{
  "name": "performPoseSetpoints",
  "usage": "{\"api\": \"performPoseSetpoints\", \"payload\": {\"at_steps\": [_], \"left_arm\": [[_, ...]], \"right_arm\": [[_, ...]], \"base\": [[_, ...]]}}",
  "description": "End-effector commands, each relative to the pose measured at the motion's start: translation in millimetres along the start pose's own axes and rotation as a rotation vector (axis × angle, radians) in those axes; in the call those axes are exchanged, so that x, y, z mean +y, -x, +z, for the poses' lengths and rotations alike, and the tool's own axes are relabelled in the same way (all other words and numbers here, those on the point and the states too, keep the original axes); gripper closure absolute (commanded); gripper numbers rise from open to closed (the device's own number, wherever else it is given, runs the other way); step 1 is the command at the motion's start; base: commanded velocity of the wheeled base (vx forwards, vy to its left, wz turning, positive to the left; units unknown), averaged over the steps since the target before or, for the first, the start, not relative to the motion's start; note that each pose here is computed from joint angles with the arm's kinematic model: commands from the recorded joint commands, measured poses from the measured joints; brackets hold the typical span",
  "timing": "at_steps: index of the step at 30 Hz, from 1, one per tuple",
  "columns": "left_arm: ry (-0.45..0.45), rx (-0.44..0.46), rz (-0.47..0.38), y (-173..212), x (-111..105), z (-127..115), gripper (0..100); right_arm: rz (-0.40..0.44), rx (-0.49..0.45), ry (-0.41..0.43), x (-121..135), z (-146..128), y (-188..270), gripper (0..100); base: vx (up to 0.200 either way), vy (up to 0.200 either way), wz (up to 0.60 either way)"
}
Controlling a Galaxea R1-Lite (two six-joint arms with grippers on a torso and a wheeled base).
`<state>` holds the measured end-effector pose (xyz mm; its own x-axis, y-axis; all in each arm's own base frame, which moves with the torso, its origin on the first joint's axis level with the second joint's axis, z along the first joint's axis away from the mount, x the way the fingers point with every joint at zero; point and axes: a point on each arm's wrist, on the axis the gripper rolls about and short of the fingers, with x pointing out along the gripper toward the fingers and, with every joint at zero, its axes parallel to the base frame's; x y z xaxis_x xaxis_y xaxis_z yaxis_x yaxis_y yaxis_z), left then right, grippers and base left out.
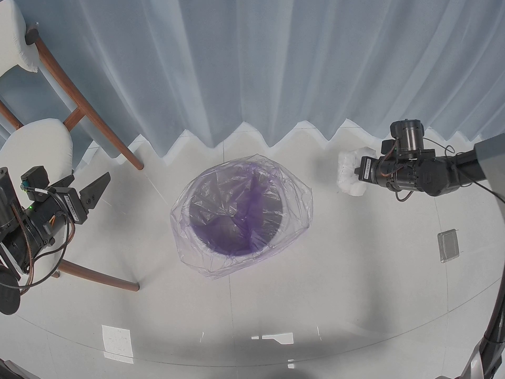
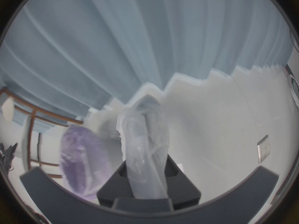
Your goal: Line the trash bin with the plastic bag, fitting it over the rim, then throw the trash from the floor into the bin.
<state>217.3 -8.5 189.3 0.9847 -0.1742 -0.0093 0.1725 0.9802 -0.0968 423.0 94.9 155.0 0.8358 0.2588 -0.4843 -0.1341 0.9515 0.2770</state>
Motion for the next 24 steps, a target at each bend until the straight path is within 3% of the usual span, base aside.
{"api": "performPoseSetpoints", "payload": {"at_steps": [1,6,10,12,18,24], "left_arm": [[-0.009,-0.067,-0.015,28.2,-6.7,10.1,0],[-0.015,-0.076,-0.015,29.3,-7.0,11.8,0],[-0.019,-0.084,-0.015,31.3,-7.7,13.0,0],[-0.021,-0.087,-0.015,32.3,-7.9,13.4,0],[-0.020,-0.090,-0.014,36.0,-8.3,13.0,0],[-0.019,-0.073,-0.008,36.9,-7.9,8.5,0]], "right_arm": [[0.441,-0.142,0.204,109.6,-45.3,149.1,100],[0.522,-0.099,0.254,141.9,-83.8,101.6,100],[0.548,-0.210,0.294,150.6,-91.0,67.3,100],[0.528,-0.235,0.326,148.9,-94.8,53.7,100],[0.457,-0.207,0.319,137.6,-111.3,22.6,100],[0.472,-0.254,0.326,143.4,-126.6,-6.0,100]], "base": [[0.000,0.000,0.00],[0.000,0.000,0.00],[0.000,0.000,0.00],[0.000,0.000,0.00],[0.000,0.000,0.00],[0.000,0.000,0.00]]}}
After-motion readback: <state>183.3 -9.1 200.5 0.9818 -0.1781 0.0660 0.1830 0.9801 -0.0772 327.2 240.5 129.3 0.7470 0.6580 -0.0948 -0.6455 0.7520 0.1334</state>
